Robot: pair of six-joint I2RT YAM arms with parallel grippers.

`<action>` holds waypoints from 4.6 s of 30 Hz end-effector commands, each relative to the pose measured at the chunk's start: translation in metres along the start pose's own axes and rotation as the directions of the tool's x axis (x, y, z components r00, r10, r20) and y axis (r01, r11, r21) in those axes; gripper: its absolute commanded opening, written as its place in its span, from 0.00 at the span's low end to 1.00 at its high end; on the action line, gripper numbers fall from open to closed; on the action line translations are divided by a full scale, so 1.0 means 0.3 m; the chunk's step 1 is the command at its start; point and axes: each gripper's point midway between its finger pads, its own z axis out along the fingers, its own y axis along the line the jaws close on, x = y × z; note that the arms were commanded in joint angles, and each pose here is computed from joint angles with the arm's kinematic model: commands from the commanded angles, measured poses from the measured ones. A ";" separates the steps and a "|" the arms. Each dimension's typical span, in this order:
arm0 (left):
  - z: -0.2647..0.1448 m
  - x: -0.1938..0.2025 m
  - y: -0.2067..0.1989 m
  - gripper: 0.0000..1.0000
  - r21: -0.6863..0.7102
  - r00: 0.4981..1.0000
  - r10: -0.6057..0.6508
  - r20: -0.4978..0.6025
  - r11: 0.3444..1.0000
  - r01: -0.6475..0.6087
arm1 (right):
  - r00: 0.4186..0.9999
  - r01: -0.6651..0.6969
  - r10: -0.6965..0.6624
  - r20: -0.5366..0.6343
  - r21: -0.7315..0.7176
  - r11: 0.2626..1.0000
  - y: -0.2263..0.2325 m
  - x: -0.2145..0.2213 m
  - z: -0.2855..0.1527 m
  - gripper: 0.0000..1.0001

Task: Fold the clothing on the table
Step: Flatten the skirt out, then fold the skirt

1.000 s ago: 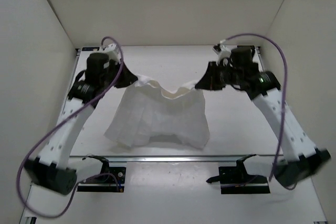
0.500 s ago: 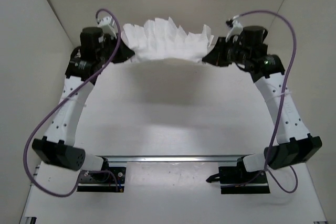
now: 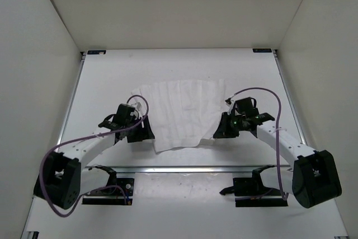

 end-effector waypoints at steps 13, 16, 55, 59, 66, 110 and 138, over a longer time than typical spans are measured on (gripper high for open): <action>-0.010 0.033 -0.122 0.60 0.093 0.994 0.011 0.112 0.995 -0.021 | 0.991 0.056 -0.047 0.122 -0.067 0.996 0.031 -0.042 -0.010 0.00; 0.011 0.062 -0.160 0.57 0.115 0.996 0.025 0.086 0.993 -0.035 | 0.990 0.060 -0.051 0.135 -0.069 0.996 0.033 -0.050 -0.016 0.00; -0.361 0.099 -0.231 0.00 0.380 0.974 -0.106 0.198 0.925 0.024 | 0.996 -0.005 0.017 0.088 -0.129 0.992 0.126 0.242 -0.338 0.00; -0.390 -0.019 -0.256 0.00 0.414 0.946 -0.167 0.279 0.909 0.039 | 0.989 -0.004 0.024 0.146 -0.139 0.990 0.144 0.148 -0.355 0.00; -0.371 -0.282 -0.192 0.03 0.397 0.864 -0.304 0.401 0.908 0.135 | 0.938 -0.076 0.155 0.309 -0.254 0.964 0.144 -0.151 -0.369 0.00; -0.335 -0.252 -0.161 0.05 0.442 0.826 -0.389 0.409 0.876 0.193 | 0.924 -0.131 0.194 0.329 -0.203 0.970 0.123 -0.135 -0.344 0.00; -0.068 -0.298 -0.065 0.68 0.191 0.948 -0.229 0.220 0.963 0.189 | 0.944 -0.231 0.195 0.265 0.109 0.967 -0.193 -0.260 -0.094 0.89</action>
